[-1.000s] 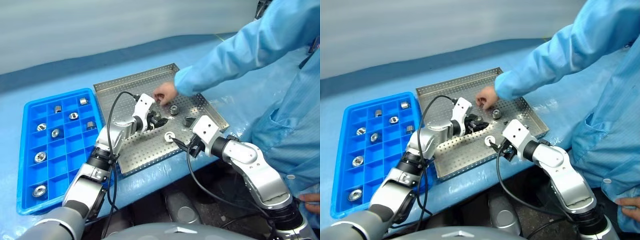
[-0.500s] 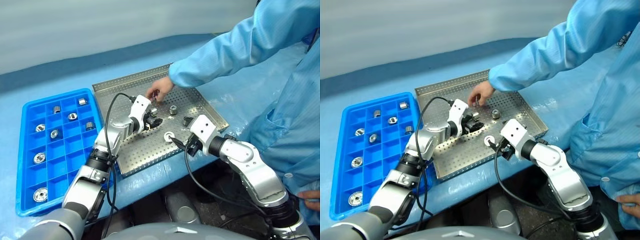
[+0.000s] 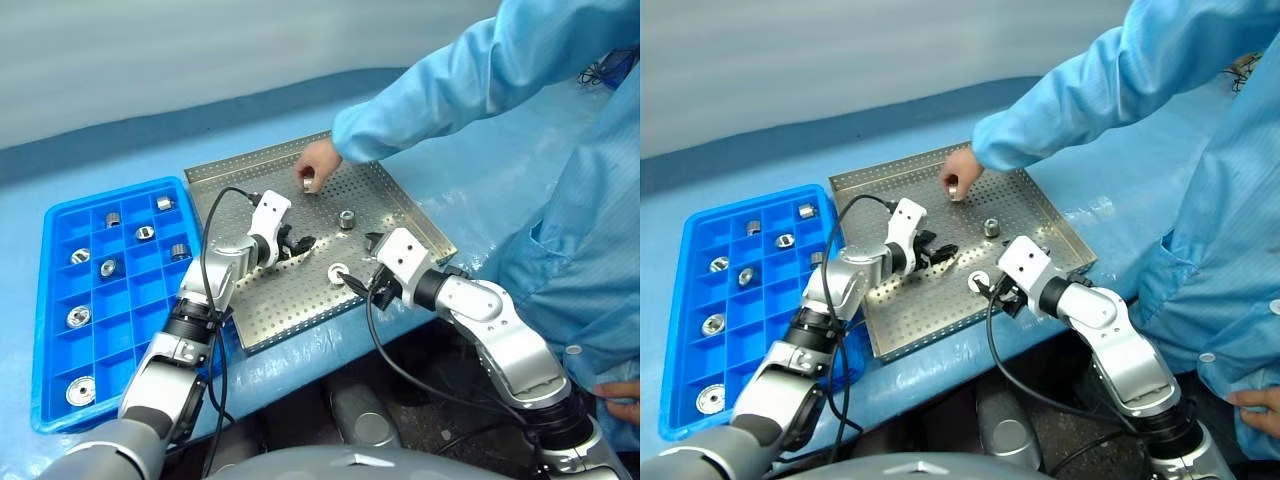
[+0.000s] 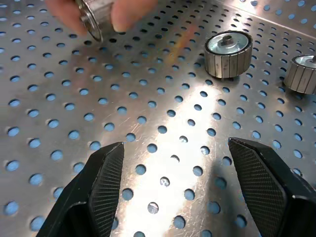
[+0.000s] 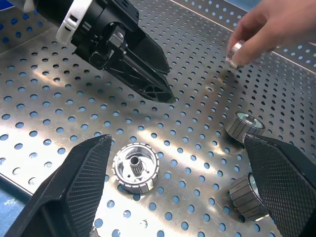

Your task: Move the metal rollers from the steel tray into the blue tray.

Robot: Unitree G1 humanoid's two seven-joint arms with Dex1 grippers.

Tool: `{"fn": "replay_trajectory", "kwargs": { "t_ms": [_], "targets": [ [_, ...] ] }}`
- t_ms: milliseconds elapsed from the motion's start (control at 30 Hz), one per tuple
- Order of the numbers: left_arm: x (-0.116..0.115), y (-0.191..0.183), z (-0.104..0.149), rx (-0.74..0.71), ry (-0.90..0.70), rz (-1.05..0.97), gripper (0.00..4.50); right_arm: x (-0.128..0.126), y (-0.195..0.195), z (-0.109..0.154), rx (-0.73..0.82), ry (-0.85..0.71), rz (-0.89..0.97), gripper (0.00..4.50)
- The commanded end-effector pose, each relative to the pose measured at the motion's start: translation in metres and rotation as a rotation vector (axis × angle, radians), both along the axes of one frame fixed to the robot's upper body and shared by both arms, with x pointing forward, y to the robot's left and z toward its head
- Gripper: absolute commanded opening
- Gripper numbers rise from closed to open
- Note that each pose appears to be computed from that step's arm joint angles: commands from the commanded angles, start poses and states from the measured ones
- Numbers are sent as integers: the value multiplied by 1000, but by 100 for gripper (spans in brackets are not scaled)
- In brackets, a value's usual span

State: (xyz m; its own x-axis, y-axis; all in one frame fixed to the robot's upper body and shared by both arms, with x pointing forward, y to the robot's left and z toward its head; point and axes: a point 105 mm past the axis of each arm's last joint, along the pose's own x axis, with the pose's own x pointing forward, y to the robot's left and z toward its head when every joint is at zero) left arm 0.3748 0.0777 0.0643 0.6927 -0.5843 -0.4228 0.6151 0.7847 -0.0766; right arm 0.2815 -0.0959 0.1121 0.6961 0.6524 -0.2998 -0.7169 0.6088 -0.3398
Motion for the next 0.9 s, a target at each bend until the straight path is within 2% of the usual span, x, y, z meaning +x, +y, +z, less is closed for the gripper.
{"fn": "replay_trajectory", "kwargs": {
  "t_ms": [33, 667, 800, 900],
  "targets": [
    [2, 7, 16, -22, -53, 13, 365, 2, 3, 14, 13, -62, 15, 450],
    [-2, 19, 20, -29, -64, 32, 365, 5, 6, 16, 11, -75, 30, 450],
    [-8, 18, 44, -47, -123, -17, 365, 5, 7, 16, 13, -76, 32, 450],
    [-15, 34, 62, 31, -146, -54, 365, 4, 8, 16, 17, -77, 35, 450]
  ]
}}
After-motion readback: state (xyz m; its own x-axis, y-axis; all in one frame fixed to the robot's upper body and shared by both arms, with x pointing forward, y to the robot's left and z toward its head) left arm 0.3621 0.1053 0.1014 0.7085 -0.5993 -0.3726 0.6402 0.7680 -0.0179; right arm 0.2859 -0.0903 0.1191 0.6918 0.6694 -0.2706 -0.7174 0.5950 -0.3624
